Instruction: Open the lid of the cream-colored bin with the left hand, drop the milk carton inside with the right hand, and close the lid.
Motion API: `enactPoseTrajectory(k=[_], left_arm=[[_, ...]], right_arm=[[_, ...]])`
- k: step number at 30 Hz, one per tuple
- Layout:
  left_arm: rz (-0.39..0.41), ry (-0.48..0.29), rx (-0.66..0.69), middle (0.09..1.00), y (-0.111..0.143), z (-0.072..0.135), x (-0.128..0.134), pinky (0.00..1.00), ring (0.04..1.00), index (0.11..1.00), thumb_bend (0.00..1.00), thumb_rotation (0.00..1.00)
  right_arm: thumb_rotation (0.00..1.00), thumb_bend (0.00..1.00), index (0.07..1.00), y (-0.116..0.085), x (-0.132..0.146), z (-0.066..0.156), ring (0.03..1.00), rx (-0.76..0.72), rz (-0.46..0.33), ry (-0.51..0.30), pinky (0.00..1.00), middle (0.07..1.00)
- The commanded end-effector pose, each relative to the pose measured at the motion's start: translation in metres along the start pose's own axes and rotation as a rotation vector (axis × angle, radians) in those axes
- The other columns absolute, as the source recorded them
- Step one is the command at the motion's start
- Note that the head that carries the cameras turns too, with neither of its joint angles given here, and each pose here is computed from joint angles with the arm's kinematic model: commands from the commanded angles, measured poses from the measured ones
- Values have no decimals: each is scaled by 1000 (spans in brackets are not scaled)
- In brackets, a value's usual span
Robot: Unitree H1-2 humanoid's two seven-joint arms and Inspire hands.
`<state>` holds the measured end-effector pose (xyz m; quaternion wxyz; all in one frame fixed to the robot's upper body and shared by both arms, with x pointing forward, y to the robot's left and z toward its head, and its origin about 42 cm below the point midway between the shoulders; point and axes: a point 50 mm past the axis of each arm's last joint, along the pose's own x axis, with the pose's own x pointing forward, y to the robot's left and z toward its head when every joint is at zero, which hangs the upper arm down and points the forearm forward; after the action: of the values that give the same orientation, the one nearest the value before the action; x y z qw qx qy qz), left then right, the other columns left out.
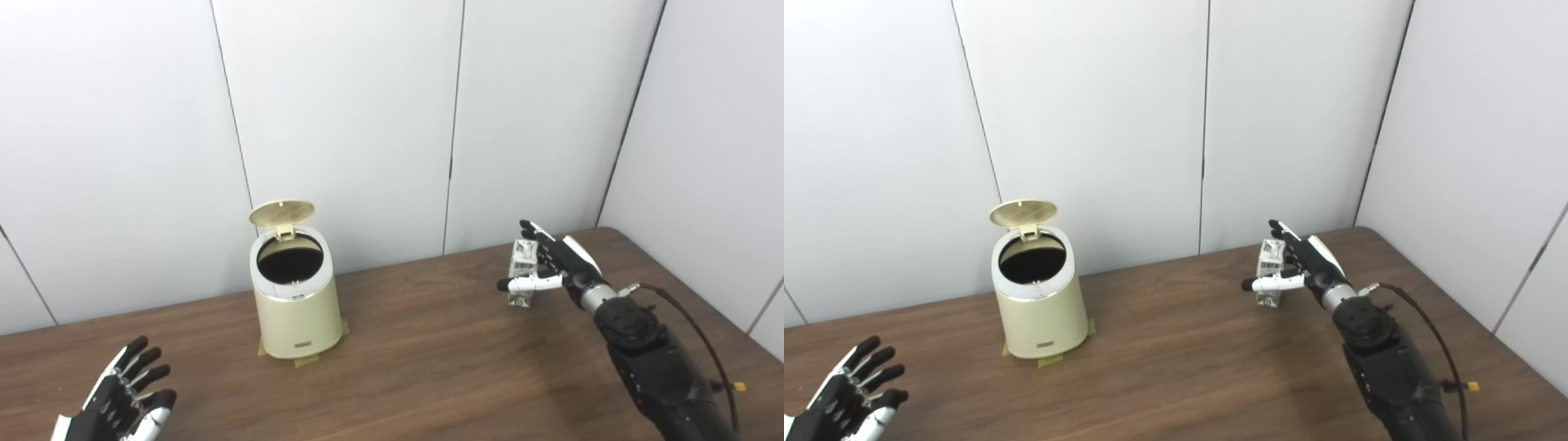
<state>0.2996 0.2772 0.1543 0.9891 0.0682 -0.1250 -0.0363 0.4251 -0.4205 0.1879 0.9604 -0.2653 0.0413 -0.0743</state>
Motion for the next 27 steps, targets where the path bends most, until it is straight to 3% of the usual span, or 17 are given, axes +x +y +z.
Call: enactPoseTrajectory(k=[1,10,18,27], left_arm=[[-9,-67,30,867,4,16,8,664,801,904,487,249],[-9,-66,24,849,1,16,8,646,785,886,504,210],[-7,-59,33,851,-1,15,7,637,778,881,516,217],[-16,-56,38,853,-3,15,5,641,782,890,475,194]], right_arm=[[164,852,934,-14,11,21,939,-16,-72,-71,890,954],[69,804,918,-8,17,12,841,49,-126,-73,781,880],[53,772,905,1,21,10,851,81,-141,-94,779,891],[82,753,857,11,23,13,793,74,-187,-96,728,843]])
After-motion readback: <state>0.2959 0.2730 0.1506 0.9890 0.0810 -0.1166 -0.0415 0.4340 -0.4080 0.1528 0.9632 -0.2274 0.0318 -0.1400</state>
